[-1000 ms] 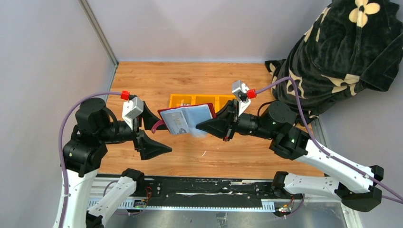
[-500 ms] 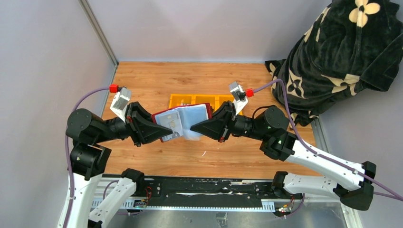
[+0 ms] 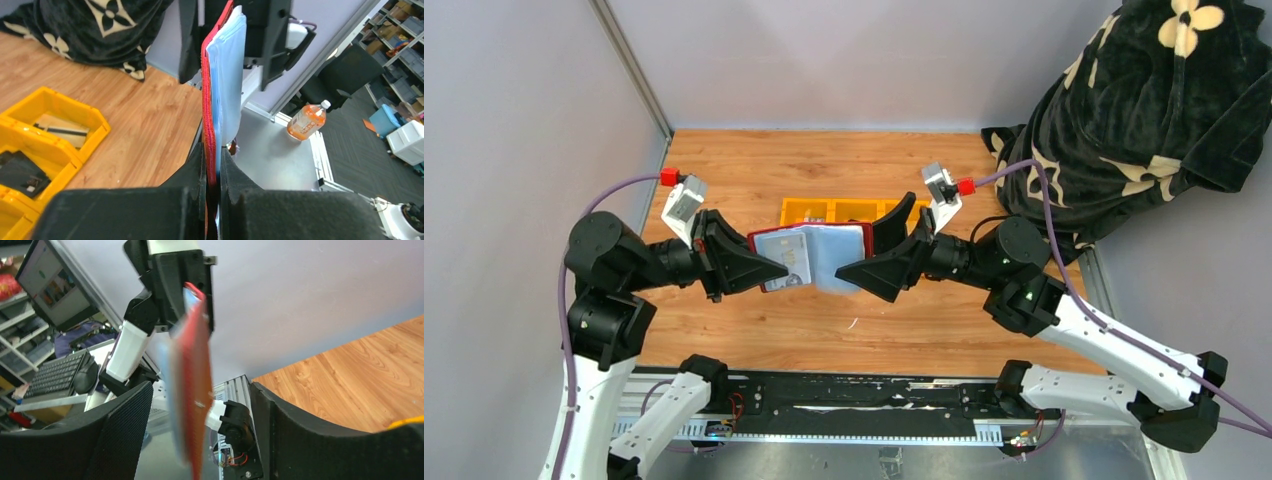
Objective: Take the credit cards out of the card holder
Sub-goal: Remove the credit card from the card holder.
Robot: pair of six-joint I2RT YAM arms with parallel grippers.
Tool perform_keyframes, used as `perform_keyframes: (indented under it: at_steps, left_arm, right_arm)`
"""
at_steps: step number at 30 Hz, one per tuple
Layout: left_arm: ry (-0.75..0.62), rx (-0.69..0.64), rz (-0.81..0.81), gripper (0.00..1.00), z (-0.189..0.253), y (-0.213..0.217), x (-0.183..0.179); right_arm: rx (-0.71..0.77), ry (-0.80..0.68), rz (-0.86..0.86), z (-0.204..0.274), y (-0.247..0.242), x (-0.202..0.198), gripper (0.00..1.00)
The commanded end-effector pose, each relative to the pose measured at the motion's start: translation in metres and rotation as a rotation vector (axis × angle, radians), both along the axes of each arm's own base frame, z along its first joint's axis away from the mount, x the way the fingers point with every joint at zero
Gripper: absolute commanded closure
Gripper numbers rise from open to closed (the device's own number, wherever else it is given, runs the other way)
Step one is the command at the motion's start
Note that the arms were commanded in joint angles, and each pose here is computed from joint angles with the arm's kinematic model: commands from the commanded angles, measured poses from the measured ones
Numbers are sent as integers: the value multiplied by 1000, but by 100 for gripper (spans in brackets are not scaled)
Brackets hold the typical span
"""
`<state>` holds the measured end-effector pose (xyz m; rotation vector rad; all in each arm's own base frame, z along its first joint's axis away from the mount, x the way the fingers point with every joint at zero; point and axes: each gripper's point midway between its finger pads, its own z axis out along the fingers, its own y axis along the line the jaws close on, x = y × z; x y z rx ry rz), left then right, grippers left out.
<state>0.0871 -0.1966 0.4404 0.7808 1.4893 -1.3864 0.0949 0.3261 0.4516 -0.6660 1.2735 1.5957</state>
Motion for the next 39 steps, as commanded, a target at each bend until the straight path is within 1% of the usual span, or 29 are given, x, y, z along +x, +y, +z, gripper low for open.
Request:
perform_keyframes:
  at_steps: [1,5,6,8,9,10,11,12,13,14,15,16,17,18,19,20,21,22,24,28,31,34,38,39]
  left_arm:
    - [49,90,-2,100,-23,1,5]
    - [81,147,-13,100,-34,2,7]
    - [82,165,-15,100,-36,3,8]
    - [76,192,-25,100,-38,4,6]
    - [74,203,-30,100,-39,5,5]
    - [69,213,-33,100,-40,6,4]
    - [58,222,-33,100,-41,7,4]
    - [51,232,-25,100,-42,8,4]
    - [42,236,-19,100,-42,8,5]
    - [37,238,-18,100,-43,8,5]
    - [35,238,-18,100,-43,8,5]
    - [34,238,-18,88,-42,9,5]
    - [31,238,-20,62,-42,9,4]
    - [25,237,-22,46,-42,9,3]
    - [13,236,-21,29,-41,10,1]
    - [1,235,-18,22,-41,10,0]
    - [-9,224,-18,19,-39,10,-2]
    - [-36,201,-13,18,-37,9,-3]
    - [-25,142,-9,20,-30,8,-8]
    - [-45,-2,14,30,-13,4,-10]
    - [-23,-27,37,37,-12,4,-7]
    - [-15,-41,62,42,-9,5,-3]
    - [-7,-66,92,56,-2,5,3]
    - [-6,-72,101,58,1,6,5]
  right_arm:
    - [-68,-90,72,4,7,-9,24]
    - [-152,-83,116,-12,20,-7,22]
    - [-168,-82,121,-16,22,-7,24]
    - [-193,-84,121,-22,24,-5,30]
    - [-207,-84,122,-25,25,-4,37]
    - [-224,-79,123,-28,26,-3,45]
    - [-240,-72,128,-31,27,-2,62]
    - [-252,-68,143,-34,28,-3,74]
    - [-254,-67,154,-33,28,-4,85]
    - [-257,-61,157,-34,28,-3,94]
    - [-256,-57,158,-34,28,-3,99]
    - [-245,-58,158,-33,28,-3,100]
    - [-226,-59,155,-30,27,-3,100]
    - [-192,-64,151,-26,26,-3,100]
    - [-150,-64,140,-20,25,-2,100]
    - [-106,-58,127,-17,24,-1,100]
    - [-67,-45,116,-18,23,1,100]
    - [-8,-37,113,-9,20,0,100]
    - [40,-8,99,-9,20,4,100]
    - [119,52,99,-6,19,7,100]
    - [144,80,82,-9,18,10,100]
    - [176,92,66,-10,15,13,100]
    - [171,93,86,-12,20,10,100]
    - [167,93,96,-13,22,9,100]
